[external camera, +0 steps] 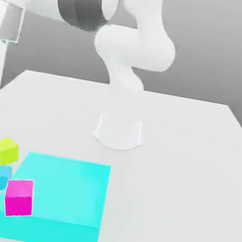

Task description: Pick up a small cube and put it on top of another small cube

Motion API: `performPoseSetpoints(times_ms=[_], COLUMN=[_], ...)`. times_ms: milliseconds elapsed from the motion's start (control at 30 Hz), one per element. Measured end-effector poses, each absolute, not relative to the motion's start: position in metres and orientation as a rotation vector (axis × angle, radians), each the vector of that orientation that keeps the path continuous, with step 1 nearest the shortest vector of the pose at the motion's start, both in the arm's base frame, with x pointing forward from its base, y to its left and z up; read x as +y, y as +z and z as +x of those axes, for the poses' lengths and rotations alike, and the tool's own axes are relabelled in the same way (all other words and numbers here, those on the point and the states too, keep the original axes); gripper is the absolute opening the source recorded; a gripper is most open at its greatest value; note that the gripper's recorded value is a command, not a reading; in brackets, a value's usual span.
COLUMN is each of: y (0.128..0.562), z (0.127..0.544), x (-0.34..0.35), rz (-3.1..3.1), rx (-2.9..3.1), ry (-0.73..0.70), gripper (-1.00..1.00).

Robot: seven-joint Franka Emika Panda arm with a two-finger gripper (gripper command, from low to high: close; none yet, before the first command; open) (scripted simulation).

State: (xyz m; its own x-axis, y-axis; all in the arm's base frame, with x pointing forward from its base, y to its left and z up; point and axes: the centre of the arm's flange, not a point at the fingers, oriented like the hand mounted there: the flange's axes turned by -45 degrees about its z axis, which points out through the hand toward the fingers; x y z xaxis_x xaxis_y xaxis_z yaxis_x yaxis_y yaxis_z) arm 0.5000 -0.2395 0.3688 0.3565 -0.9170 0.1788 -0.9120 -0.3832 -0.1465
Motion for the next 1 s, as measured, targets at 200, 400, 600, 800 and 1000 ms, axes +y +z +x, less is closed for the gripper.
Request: performPoseSetpoints(times_ms=[200, 400, 600, 800, 1000], y=[0.26, 0.159, 0.133, 0.168, 0.246], z=[0.481, 0.458, 0.456, 0.457, 0.468], x=[-0.288, -0.316, -0.316, -0.317, -0.265], rz=[-2.327, -2.142, -2.138, -2.136, -2.256], rx=[2.088, 2.297, 2.301, 2.303, 2.195], ry=[-0.139, -0.004, -0.003, -0.003, -0.005], gripper=[0.0, 0.0, -1.0, -1.0, -1.0])
